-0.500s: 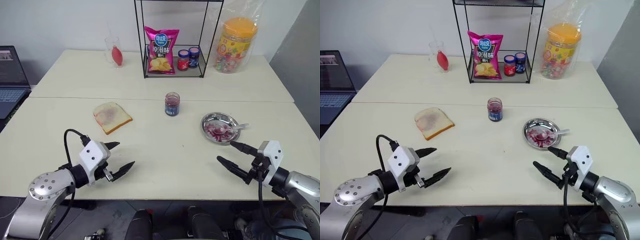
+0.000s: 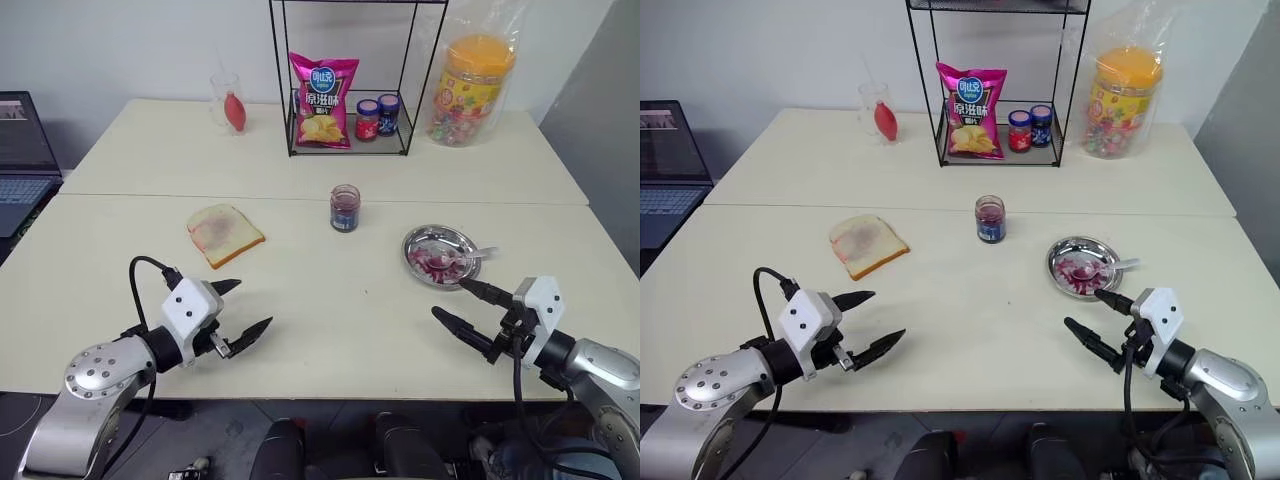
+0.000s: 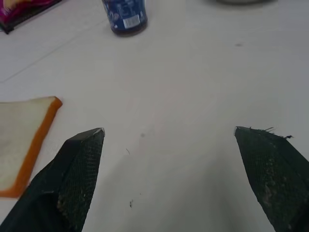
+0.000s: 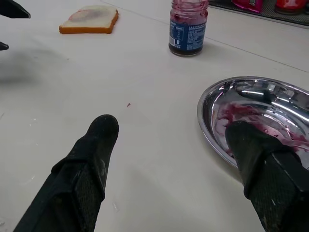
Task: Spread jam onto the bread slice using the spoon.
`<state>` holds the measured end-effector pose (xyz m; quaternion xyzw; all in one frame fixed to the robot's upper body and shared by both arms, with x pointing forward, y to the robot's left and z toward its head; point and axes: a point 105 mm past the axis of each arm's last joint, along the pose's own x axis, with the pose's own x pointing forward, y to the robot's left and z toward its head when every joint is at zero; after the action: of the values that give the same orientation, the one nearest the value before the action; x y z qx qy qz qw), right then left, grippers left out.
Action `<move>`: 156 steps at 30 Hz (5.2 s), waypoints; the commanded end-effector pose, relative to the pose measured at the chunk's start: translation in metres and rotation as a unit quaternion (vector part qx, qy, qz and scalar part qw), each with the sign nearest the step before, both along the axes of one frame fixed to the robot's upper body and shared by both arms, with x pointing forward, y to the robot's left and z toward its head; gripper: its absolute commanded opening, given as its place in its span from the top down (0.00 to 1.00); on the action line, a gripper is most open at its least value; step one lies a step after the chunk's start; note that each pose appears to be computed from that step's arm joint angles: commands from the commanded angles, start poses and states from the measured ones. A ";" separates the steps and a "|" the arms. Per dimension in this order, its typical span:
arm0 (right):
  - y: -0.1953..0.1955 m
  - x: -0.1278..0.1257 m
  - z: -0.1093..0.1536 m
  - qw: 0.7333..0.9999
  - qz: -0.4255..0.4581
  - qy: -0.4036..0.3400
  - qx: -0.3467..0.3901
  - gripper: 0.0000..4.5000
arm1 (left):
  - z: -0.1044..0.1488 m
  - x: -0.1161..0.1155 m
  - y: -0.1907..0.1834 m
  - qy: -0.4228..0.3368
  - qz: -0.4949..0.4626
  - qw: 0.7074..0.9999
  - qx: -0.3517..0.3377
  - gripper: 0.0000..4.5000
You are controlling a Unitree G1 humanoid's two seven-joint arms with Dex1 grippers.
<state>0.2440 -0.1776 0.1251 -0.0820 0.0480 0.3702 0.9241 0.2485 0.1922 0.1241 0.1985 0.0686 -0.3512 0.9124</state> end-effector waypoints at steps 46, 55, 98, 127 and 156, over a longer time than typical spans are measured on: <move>0.080 0.022 0.051 0.989 0.137 -0.037 -0.042 0.12 | -0.007 0.150 0.084 0.116 0.423 0.833 -0.337 0.00; 0.078 0.020 0.052 0.989 0.134 -0.036 -0.043 0.10 | -0.007 0.160 0.075 0.136 0.436 0.824 -0.334 0.34; 0.044 -0.031 0.032 0.982 0.158 0.059 -0.082 0.10 | -0.009 0.054 -0.075 0.254 0.054 0.937 -0.232 0.99; 0.026 -0.002 0.068 0.997 0.048 -0.059 -0.006 0.10 | 0.035 0.055 -0.025 -0.017 0.066 0.994 -0.089 0.09; -0.082 0.102 -0.010 0.863 -0.342 0.082 0.362 0.10 | 0.059 0.005 -0.147 -0.011 -0.398 0.917 0.018 0.01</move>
<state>0.3420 -0.2522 0.1007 0.3041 0.0424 0.0236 0.9514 0.2560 0.0484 0.1773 0.2157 0.0003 -0.6826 0.6982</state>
